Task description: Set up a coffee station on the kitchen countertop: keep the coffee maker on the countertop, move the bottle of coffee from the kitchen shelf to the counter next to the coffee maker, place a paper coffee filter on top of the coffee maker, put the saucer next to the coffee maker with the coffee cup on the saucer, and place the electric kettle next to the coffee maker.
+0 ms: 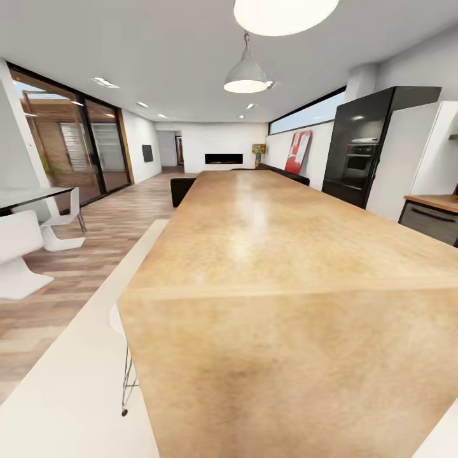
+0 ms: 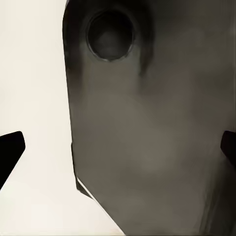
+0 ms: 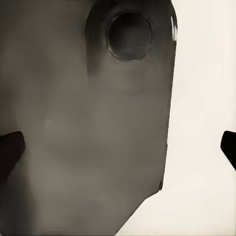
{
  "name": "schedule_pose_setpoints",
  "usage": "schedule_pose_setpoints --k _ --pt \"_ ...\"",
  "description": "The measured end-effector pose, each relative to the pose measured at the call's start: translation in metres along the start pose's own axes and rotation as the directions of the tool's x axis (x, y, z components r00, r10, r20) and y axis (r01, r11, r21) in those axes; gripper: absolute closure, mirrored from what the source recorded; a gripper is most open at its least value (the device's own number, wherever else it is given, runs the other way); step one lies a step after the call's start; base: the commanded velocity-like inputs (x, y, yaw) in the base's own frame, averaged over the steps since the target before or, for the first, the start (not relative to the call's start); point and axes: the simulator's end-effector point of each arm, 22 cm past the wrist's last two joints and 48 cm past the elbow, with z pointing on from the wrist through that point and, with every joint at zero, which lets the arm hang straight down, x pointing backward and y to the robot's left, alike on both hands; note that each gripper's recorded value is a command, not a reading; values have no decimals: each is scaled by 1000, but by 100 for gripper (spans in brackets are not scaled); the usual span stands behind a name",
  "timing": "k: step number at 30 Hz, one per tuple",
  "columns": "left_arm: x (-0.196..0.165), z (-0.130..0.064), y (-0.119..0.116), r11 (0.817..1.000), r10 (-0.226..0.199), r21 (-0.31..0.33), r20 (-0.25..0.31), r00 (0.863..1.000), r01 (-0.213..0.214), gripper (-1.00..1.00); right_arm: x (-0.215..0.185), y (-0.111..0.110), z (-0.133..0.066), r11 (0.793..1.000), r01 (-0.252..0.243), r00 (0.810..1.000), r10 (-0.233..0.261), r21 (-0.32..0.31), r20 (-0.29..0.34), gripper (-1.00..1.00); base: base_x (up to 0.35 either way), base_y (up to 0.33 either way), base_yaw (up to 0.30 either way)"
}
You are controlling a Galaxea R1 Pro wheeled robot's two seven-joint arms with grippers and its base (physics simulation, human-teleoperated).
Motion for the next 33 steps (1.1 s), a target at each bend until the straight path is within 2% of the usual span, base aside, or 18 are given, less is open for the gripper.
schedule_pose_setpoints --k 3,5,15,25,33 --pt "11 0 7 1000 19 -6 -27 999 -20 -100 -6 7 0 1000 12 1000 -12 -10 11 -100 0 0 0" --pt "15 0 5 1000 17 -4 -37 999 -17 -100 -9 11 0 1000 8 1000 -8 -17 18 -100 0 0 0" --pt "5 0 3 1000 -4 -2 -15 1000 4 -100 -34 55 -3 997 -1 998 6 -72 70 -100 0 0 0" --pt "-8 0 2 1000 -6 0 10 1000 6 -100 -38 56 -3 997 -2 997 7 -72 78 -100 0 0 -12" --pt "-13 0 2 1000 -6 0 19 1000 6 -100 -39 56 -3 997 -3 997 9 -73 83 -100 0 0 -244"
